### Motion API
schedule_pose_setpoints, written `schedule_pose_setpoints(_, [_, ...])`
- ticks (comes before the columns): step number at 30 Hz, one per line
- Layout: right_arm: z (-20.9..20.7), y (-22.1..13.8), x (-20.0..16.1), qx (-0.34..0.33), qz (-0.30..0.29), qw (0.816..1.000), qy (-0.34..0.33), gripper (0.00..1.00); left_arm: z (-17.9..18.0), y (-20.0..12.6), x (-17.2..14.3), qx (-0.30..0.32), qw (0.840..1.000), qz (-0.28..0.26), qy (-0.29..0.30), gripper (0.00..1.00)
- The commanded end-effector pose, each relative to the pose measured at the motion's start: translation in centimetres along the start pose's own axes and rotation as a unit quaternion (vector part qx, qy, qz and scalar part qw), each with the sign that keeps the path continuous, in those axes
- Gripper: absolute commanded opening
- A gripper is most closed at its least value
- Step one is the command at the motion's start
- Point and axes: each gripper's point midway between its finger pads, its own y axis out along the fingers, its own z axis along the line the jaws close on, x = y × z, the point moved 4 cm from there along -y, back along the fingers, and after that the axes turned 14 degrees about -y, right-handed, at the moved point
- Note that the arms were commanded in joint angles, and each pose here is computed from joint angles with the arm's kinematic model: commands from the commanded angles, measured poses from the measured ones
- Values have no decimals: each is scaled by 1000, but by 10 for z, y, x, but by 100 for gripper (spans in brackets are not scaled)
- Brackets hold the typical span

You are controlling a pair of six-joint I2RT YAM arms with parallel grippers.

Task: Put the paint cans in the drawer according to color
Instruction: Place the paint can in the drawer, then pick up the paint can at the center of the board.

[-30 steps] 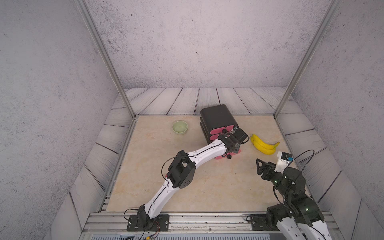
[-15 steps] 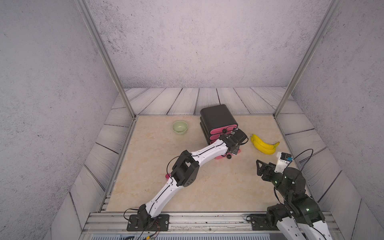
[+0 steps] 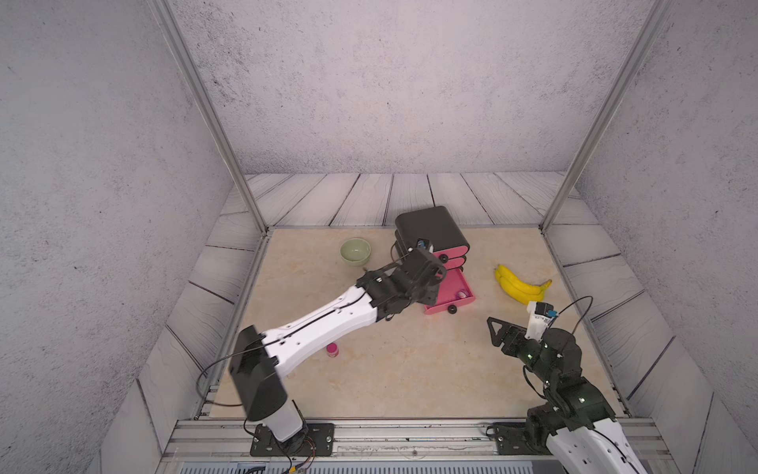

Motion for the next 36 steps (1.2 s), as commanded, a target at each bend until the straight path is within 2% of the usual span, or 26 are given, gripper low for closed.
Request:
schedule_pose_setpoints(1, [36,21,10,151,-11,987,50,78,73,4,-36,68,997,-10,-47,63])
schedule_pose_setpoints(4, [56,38,9,208,37,977,27,78,136,-18,-53,96,989,-14,-111,74])
schedule_pose_setpoints(6, [76,50,3,234,61,970,-28,78,170,-35,-56,106,982,-33,-151,81])
schedule_pose_setpoints(8, [106,61,-13,260,88,954,-122,79,195,-63,-49,126,973,-83,-173,91])
schedule_pose_setpoints(12, [158,80,-48,317,103,889,-314,82,218,-131,-24,174,948,-212,-159,99])
schedule_pose_setpoints(14, [182,90,-66,342,98,842,-407,88,223,-164,-13,184,933,-269,-152,99])
schedule_pose_setpoints(17, [211,106,-88,371,99,781,-492,94,226,-204,-1,190,915,-322,-150,99])
schedule_pose_setpoints(22, [252,141,-115,403,133,735,-529,94,225,-250,10,184,900,-367,-146,99])
schedule_pose_setpoints(25, [271,157,-135,406,151,714,-550,94,226,-266,11,184,895,-381,-142,99])
schedule_pose_setpoints(31, [295,176,-164,419,163,692,-564,94,234,-279,1,193,890,-389,-140,99])
schedule_pose_setpoints(36, [310,189,-184,417,183,682,-572,92,236,-281,-3,191,890,-391,-135,99])
